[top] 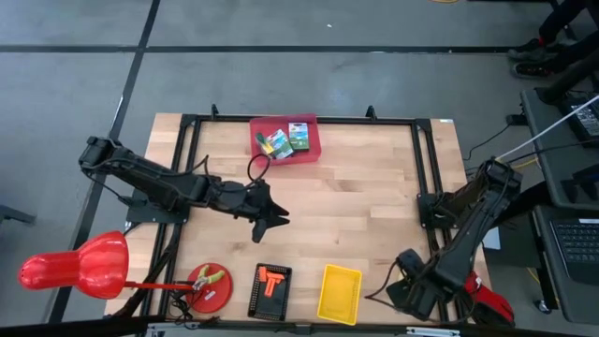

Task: Pick & Place School Supplies
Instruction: Put the green hole puncher into the yellow bin

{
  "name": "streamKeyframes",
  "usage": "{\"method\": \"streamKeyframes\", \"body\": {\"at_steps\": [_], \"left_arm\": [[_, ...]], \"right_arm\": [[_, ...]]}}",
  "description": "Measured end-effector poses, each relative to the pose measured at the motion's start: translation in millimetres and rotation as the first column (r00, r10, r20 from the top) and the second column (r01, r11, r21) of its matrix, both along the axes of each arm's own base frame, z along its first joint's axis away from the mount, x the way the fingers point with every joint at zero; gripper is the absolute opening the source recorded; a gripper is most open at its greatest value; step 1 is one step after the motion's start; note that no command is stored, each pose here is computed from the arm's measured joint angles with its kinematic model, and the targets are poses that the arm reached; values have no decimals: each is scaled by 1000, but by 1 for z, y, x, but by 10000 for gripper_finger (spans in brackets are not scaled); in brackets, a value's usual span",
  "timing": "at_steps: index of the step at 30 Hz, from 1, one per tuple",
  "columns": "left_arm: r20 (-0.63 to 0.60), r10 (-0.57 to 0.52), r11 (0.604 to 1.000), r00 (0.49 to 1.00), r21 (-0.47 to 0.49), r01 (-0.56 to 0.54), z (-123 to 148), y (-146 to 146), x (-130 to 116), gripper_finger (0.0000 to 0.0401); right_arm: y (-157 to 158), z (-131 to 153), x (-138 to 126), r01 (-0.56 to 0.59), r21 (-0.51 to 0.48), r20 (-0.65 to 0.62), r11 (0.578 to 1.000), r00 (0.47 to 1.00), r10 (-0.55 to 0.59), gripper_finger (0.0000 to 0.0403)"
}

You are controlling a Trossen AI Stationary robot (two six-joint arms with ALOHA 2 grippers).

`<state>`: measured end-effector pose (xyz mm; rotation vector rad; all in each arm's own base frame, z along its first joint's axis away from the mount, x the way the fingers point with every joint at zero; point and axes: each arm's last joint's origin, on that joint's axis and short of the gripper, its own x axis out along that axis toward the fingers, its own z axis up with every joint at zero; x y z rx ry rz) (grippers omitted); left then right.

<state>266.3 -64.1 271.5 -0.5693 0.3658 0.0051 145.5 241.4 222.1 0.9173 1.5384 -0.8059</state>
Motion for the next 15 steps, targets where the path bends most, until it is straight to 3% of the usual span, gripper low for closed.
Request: {"method": "streamKeyframes", "body": {"at_steps": [5, 15], "left_arm": [[3, 10, 1000, 1000, 7, -10, 0, -7, -2, 132], [29, 23, 1000, 999, -20, -23, 4, -10, -2, 132]], "right_arm": [[-1, -21, 4, 4, -106, -115, 994, 993, -17, 176], [-4, -57, 25, 54, -132, -103, 990, 992, -68, 176]]}}
